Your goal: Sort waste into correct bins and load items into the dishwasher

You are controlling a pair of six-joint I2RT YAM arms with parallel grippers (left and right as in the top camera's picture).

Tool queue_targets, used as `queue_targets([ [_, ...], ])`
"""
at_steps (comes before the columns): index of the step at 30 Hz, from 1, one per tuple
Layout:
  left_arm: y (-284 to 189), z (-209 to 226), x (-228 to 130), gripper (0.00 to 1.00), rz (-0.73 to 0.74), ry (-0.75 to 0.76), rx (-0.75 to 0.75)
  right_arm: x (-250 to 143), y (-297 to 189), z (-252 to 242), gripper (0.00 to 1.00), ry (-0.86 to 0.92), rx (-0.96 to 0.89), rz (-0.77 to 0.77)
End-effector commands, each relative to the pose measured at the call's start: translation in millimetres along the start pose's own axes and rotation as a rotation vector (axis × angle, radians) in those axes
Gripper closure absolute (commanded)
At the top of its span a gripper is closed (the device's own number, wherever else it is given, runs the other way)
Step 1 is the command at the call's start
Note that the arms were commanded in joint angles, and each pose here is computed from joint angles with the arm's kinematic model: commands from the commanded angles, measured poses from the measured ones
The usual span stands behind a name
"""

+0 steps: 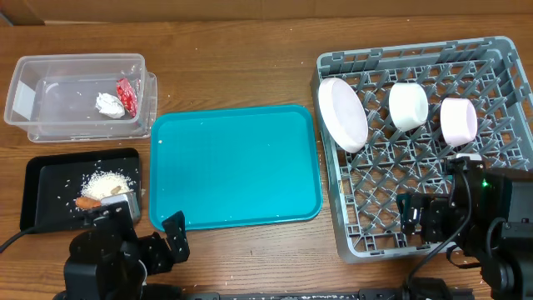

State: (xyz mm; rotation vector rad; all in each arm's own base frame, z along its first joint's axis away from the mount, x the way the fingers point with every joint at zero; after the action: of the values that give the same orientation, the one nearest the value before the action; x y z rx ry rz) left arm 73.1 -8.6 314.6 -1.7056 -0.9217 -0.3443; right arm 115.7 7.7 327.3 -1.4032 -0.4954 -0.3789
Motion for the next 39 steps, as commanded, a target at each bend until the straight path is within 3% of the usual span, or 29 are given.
queue_targets([
  [1,0,3,-3,0.00,0.008,-0.012,0.018,0,0,-1,0.00,0.001,-0.008,-0.003],
  [9,0,3,-4,0.00,0.014,-0.012,0.020,-10,-12,-1,0.00,-0.008,-0.053,-0.068],
  [18,0,3,-4,0.00,0.014,-0.012,0.021,-38,-35,11,0.00,-0.104,0.010,-0.527],
  [24,0,3,-4,0.00,0.014,-0.012,0.021,-59,11,6,0.00,-0.141,0.001,-0.752],
  [35,0,3,-4,0.01,0.014,-0.012,0.021,-41,107,-8,0.00,-0.202,-0.025,-1.165],
  [39,0,3,-4,0.00,0.014,-0.012,0.021,-48,128,-11,0.00,-0.189,-0.032,-1.119],
])
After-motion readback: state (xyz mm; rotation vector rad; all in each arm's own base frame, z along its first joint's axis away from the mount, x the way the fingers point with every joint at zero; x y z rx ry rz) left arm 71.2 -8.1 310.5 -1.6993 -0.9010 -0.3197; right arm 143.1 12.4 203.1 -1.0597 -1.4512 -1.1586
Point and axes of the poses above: each gripper's point midway between its finger pads, its own y axis out along the fingers, its own z axis along the line the jaws close on, x = y × z, the point moved 10 cm from there along -y, back along the fingers, and after that the axes turned 6 degrees about -y, right-handed, at the moved point
